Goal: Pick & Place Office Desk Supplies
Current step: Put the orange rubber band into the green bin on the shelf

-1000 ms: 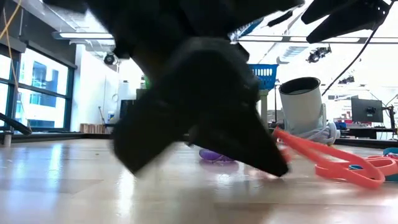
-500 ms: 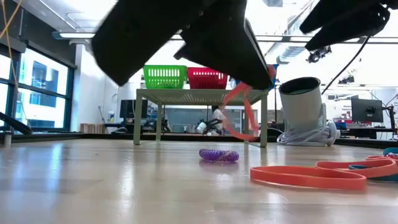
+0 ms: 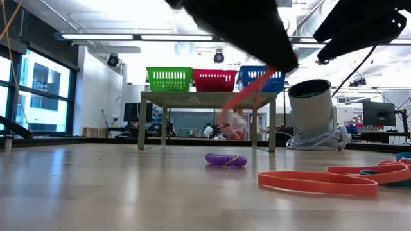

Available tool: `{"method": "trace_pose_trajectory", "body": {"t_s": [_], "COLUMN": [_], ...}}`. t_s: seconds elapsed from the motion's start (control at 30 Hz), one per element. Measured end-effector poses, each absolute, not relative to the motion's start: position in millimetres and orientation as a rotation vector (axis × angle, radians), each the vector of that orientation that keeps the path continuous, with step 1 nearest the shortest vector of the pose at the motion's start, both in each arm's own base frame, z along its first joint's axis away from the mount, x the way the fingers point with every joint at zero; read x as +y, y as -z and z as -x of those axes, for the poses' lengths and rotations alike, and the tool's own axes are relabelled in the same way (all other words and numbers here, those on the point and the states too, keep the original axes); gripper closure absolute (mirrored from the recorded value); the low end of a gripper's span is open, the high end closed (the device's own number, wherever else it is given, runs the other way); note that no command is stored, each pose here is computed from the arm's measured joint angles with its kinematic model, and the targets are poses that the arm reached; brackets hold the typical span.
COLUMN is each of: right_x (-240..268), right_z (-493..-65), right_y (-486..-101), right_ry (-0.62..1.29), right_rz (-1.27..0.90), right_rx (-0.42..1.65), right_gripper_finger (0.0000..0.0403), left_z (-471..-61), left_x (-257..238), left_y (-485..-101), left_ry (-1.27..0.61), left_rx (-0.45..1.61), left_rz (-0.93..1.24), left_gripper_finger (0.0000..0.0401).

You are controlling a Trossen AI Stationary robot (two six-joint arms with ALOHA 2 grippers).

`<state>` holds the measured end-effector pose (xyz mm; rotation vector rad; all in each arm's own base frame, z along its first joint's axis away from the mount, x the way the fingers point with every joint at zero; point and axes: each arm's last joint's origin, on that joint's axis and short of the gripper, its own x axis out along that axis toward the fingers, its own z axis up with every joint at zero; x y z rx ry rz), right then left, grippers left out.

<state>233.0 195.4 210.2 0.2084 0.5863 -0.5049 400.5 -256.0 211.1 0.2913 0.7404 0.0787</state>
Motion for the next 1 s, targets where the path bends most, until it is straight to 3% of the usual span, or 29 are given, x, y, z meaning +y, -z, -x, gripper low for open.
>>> {"method": "trace_pose_trajectory", "body": {"t_s": [0.2, 0.4, 0.6, 0.8, 1.0], "right_x": [198.2, 196.8, 195.1, 204.5, 208.2], "right_z": [-237.1, -247.4, -253.0, -258.9, -259.7], "right_y": [-212.3, -215.6, -214.4, -209.4, -205.7], "right_ry": [0.479, 0.458, 0.393, 0.360, 0.379], "right_rz": [-0.244, -0.312, -0.391, -0.444, -0.535], "right_rx": [0.564, 0.538, 0.628, 0.596, 0.583], "right_gripper_finger": [0.0114, 0.0114, 0.0114, 0.0114, 0.0114], "left_z": [-385.6, -371.7, -339.0, -322.8, -318.8], "left_x": [-253.4, -244.3, -254.0, -276.8, -250.8], "left_y": [-253.3, -281.8, -282.3, -280.0, -281.9], "left_ry": [0.119, 0.117, 0.136, 0.565, 0.490], "left_rx": [0.738, 0.730, 0.901, 0.977, 1.107], "left_rz": [-0.266, -0.236, -0.210, -0.281, -0.357], "left_gripper_finger": [0.0400, 0.0400, 0.0400, 0.0400, 0.0400]}}
